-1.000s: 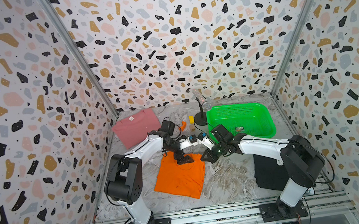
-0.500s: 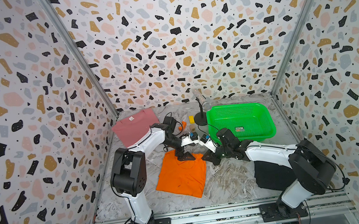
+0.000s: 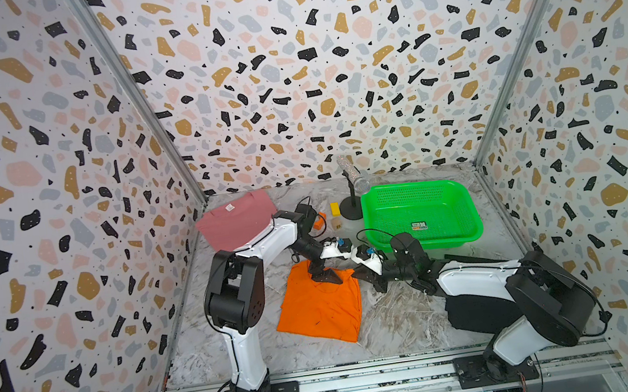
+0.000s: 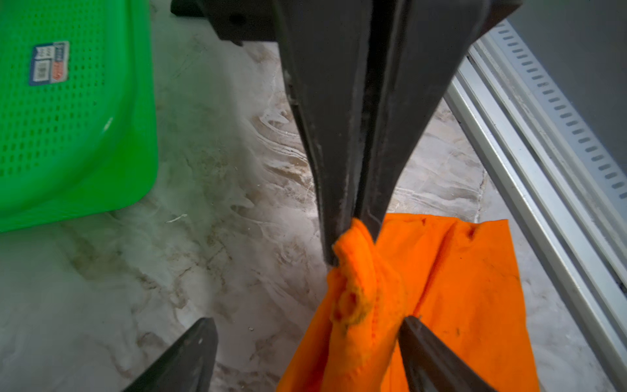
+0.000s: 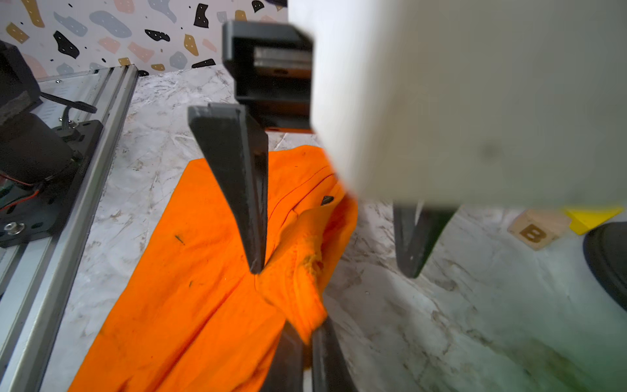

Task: Put the folded t-shirts into the basket
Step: Pick up the T-shirt from the center of the board.

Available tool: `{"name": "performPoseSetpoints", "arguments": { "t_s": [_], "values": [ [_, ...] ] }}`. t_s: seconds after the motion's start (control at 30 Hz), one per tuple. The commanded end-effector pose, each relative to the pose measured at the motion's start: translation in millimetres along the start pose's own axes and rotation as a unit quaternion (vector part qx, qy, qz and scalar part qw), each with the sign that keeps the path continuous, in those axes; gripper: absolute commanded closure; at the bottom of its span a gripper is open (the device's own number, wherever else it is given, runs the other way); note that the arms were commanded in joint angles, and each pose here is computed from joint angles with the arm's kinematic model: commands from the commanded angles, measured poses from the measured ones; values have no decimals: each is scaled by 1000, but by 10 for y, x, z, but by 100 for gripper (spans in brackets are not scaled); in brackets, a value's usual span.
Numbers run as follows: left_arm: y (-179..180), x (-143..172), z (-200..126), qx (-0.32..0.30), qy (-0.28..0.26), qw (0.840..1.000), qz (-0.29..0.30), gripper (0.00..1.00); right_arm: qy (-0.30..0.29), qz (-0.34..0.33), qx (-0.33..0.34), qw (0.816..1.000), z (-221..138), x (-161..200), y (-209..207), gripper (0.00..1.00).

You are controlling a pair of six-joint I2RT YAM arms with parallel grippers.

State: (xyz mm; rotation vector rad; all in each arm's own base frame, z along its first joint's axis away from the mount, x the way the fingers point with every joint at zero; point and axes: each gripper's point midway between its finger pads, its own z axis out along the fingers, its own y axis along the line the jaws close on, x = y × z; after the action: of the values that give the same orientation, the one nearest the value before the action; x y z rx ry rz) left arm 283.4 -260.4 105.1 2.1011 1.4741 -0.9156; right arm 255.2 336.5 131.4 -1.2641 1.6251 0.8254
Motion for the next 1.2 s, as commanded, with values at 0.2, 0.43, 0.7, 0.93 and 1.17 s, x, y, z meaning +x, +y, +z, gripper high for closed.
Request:
{"name": "performPoseSetpoints", "arguments": {
  "t_s": [0.2,0.43,0.7,0.93,1.17],
  "values": [
    [-34,-55,-3,13,2,999,35,44,-43,-36,7,998,-31,-299,-35,100],
    [-60,-52,-14,28,7,999,33,76,-26,-12,11,1000,-60,-211,-24,90],
    [-127,-99,-15,38,-7,999,37,84,8,55,1,998,-240,-197,53,48],
    [-122,-136,-27,32,-14,999,42,82,52,234,-95,966,-418,-349,145,34],
    [-129,-201,-55,23,-25,998,46,82,41,325,-82,941,-265,-216,26,29]
  ]
}}
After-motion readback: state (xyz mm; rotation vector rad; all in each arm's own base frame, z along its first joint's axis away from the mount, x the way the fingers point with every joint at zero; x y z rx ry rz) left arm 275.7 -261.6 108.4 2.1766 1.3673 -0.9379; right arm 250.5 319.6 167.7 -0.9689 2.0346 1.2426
